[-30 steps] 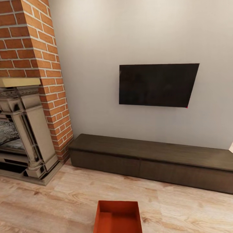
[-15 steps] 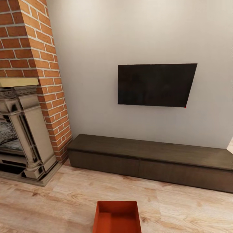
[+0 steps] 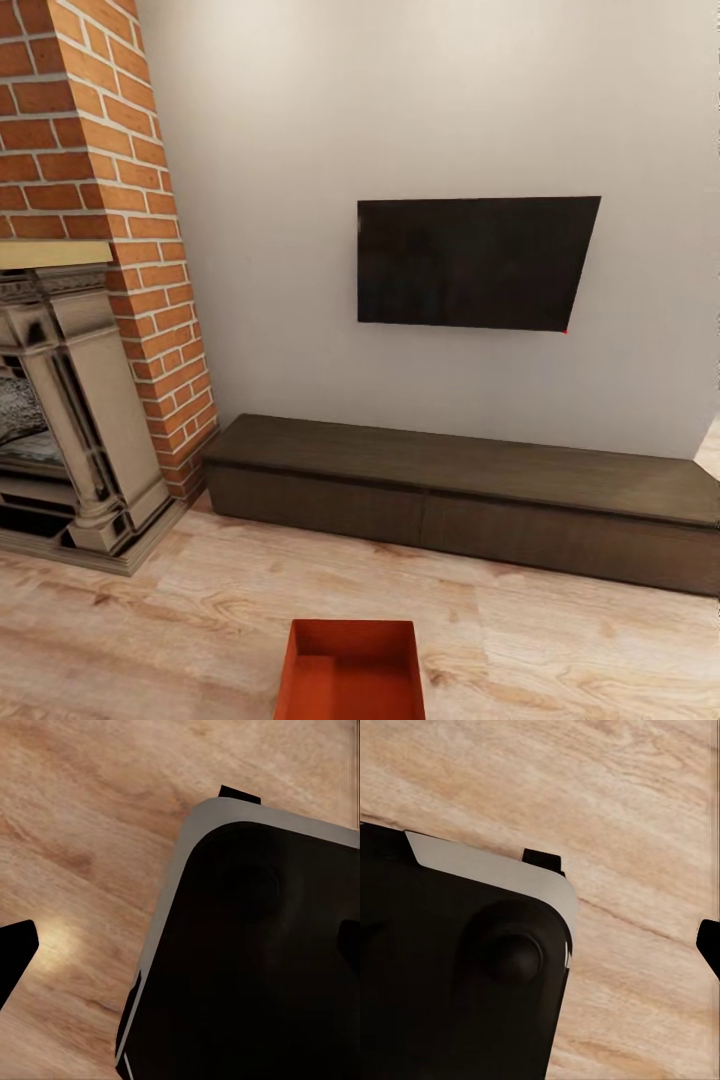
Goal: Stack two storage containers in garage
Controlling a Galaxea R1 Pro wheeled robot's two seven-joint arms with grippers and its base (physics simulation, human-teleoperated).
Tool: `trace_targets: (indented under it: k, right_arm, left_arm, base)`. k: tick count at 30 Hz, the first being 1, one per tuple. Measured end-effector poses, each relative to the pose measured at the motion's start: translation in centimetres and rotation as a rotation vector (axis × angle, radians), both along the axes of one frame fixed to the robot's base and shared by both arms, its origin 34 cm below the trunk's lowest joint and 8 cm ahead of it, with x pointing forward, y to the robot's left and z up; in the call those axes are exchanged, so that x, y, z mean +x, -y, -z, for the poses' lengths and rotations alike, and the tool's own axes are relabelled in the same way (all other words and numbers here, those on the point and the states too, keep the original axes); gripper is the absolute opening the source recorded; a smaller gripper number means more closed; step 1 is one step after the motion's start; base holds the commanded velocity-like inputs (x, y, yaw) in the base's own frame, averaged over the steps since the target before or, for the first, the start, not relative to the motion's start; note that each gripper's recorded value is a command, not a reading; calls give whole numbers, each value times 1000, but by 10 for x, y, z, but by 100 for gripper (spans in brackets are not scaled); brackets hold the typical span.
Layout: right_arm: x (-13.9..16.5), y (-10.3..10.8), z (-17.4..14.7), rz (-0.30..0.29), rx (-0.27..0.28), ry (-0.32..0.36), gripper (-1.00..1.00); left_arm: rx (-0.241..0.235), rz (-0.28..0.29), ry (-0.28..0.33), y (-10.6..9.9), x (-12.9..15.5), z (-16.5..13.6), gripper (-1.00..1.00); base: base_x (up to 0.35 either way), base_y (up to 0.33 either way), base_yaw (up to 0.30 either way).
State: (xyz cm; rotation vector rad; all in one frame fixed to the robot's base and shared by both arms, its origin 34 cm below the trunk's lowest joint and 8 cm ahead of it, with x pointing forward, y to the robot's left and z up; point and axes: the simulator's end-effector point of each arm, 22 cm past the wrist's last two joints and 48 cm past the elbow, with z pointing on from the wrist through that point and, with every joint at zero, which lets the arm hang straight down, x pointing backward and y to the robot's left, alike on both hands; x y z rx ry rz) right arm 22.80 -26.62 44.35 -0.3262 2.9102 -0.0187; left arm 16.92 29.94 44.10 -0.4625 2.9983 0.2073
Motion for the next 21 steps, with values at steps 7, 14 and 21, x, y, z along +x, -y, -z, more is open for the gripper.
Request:
trace_targets:
  k: [7,14,21]
  right_arm:
    - [0,1,0,0,-1,1,100]
    - [0,1,0,0,-1,1,100]
    - [0,2,0,-1,-2,1,100]
  left_arm:
    - [1,0,0,0,0,0,100]
    - [1,0,0,0,0,0,100]
    - [1,0,0,0,0,0,100]
  base:
    - [0,-40,187]
    - [0,-3,91]
    - [0,0,7]
